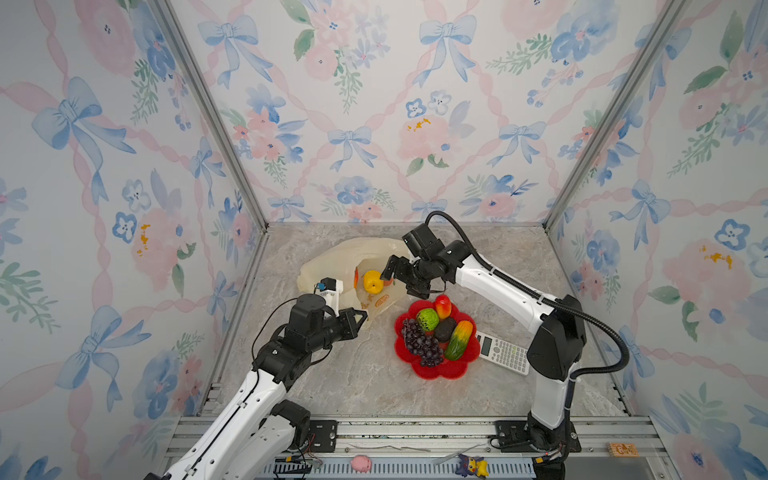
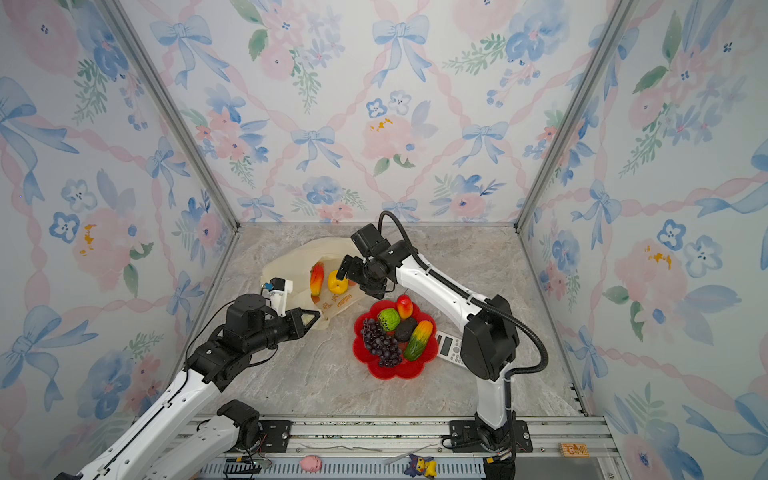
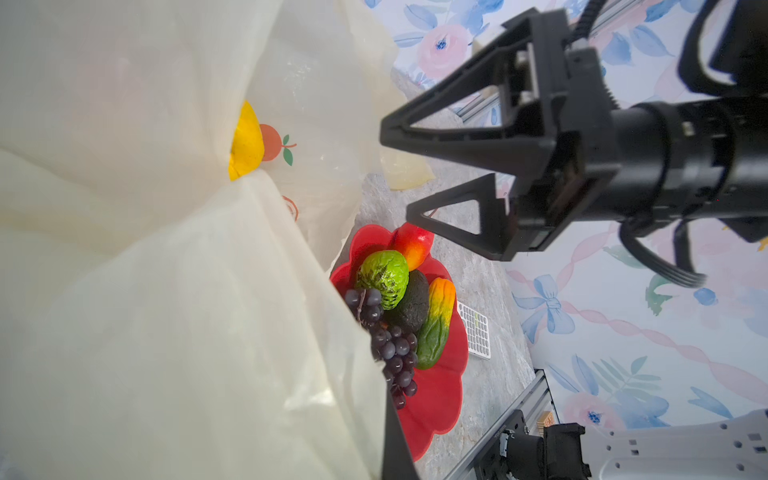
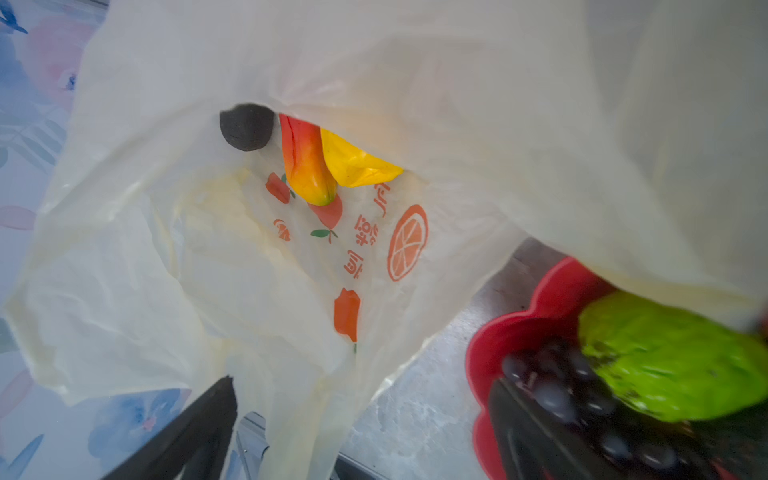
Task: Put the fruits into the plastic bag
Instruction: 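Withdraw the right gripper from the bag and move it over the bowl, then lower the right gripper onto the red-yellow mango in the bowl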
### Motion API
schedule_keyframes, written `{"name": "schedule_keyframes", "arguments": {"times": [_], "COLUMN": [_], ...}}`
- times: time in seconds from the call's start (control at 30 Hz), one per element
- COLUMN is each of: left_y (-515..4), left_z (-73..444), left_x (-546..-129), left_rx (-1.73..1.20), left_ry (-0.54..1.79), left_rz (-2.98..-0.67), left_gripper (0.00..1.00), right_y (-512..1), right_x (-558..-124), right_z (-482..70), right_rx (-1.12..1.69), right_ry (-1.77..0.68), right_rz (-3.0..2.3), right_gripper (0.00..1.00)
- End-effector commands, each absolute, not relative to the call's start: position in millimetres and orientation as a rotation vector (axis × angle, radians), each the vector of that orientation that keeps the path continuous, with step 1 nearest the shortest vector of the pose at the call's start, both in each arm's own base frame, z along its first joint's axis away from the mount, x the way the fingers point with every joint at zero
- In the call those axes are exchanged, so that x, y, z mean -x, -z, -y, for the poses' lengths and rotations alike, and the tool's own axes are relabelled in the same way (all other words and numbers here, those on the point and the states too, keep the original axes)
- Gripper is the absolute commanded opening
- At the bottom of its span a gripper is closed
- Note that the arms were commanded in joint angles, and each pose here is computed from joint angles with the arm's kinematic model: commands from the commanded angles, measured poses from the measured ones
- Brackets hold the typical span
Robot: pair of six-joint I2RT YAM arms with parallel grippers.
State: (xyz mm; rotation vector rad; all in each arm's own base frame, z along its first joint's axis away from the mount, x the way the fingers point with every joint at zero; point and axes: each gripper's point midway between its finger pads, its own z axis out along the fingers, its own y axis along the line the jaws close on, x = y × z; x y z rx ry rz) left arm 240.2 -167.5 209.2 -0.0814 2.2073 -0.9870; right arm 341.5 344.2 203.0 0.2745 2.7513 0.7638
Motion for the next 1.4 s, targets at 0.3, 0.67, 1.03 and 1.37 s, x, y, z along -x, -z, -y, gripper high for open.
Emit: {"name": "schedule_keyframes", "arguments": {"times": [0.3, 0.67, 1.03, 1.37], "left_y": [-206.2, -195.5, -196.4, -195.3], "left_z": [165.9, 165.1, 161.9, 162.4], "left_x": [-239.8, -236.4, -235.4, -237.1], "left_rx": [0.102, 0.164, 0.210, 0.212], "left_ry": [0.993, 1.021, 1.028, 1.024], "left_rz": [-2.218, -2.240, -2.226, -2.234], "left_gripper": [0.00, 0.00, 0.00, 0.00], "right_y": [-198.3, -173.1, -135.7, -109.9], "right_x": [-293.9, -297.0, -327.3, -344.9], "right_z": [-212.7, -196.9, -205.8, -213.9], "right_rx": [-0.413, -0.088, 0.141, 0.125], "right_ry": [-0.421, -0.117, 0.070, 0.030], "right_rz": [-2.778, -2.888, -2.948, -2.996], "right_gripper": [0.96, 1.00, 0.89, 0.73]}}
